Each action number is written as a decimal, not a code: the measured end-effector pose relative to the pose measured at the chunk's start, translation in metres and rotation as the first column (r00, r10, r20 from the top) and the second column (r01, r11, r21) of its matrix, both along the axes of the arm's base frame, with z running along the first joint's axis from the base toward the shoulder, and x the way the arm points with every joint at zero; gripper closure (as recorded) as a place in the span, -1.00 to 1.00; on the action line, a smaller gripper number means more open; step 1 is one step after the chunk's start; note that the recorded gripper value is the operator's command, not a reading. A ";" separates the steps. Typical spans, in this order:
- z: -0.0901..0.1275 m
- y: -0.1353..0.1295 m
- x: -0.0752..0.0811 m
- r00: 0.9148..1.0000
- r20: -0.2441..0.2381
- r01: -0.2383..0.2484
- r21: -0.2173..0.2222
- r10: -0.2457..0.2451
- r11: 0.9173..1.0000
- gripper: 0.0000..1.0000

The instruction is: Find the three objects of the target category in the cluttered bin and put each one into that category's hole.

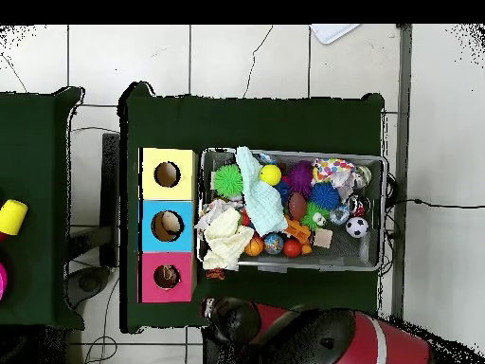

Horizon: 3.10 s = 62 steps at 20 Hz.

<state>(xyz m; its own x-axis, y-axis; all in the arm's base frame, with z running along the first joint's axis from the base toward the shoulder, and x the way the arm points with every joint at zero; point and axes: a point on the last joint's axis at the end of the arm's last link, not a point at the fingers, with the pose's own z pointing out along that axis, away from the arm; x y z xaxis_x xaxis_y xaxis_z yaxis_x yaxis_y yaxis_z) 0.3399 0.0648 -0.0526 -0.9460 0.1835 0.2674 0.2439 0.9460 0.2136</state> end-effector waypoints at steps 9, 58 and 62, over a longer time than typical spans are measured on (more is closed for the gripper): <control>-0.007 -0.005 0.004 0.998 0.060 -0.026 -0.037 0.028 0.999 -1.00; 0.047 -0.078 0.069 0.934 0.353 0.006 -0.188 0.062 0.982 -1.00; 0.043 -0.074 0.066 0.937 0.344 0.002 -0.175 0.059 0.985 -1.00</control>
<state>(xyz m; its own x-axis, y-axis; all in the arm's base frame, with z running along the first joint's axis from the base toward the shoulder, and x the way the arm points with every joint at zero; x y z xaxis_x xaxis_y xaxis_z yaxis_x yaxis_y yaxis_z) 0.4058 -0.0091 -0.0100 -0.9794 0.1691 -0.1105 0.1564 0.9809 0.1153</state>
